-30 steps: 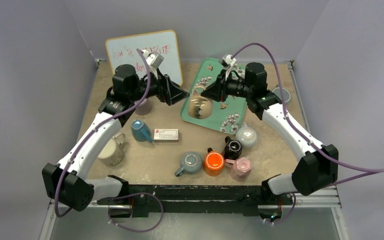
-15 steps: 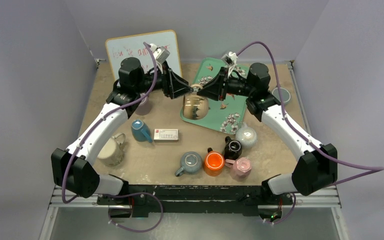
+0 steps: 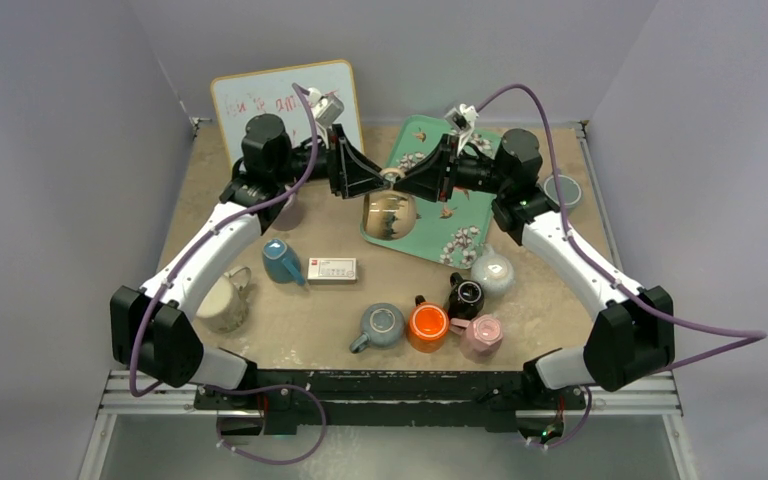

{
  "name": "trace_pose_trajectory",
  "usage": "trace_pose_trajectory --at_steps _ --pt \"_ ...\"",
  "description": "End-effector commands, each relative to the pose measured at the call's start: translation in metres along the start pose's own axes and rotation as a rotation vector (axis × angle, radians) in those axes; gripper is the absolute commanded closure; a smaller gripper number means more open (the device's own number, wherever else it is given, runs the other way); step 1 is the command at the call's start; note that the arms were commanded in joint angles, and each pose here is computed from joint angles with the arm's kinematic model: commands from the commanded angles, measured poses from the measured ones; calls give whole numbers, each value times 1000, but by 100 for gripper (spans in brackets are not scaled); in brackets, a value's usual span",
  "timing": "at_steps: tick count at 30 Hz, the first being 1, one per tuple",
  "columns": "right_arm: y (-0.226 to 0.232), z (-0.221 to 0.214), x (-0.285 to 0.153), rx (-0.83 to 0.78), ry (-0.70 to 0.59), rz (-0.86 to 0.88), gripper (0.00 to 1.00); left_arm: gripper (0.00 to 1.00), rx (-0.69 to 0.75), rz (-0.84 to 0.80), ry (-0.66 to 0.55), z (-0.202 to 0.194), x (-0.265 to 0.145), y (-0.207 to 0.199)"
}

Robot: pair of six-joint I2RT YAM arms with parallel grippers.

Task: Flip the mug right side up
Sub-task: Turn over the cup at the corner of the board.

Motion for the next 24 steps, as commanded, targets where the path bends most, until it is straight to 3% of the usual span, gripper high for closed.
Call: trace_pose_trajectory --at_steps 1,13,18,24 --pt "24 26 -1 -108 -89 73 100 57 22 -49 2 1 0 -6" --pt "15 21 5 -71 -80 99 100 68 18 -13 -17 1 2 -1" --pt "12 20 6 -55 -75 93 100 98 15 -25 -18 1 4 1" --pt "5 16 7 -7 -75 34 100 100 -7 22 -5 -3 4 6"
Point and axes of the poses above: each gripper's point midway between its finger pads, its own x axis out along the fingers, its own y axis along the line the jaws close on, z = x × y, the point moved 9 cm from there along -x, back along the fingers, and after that the axes turned 6 degrees about x, right-handed, at the moved point
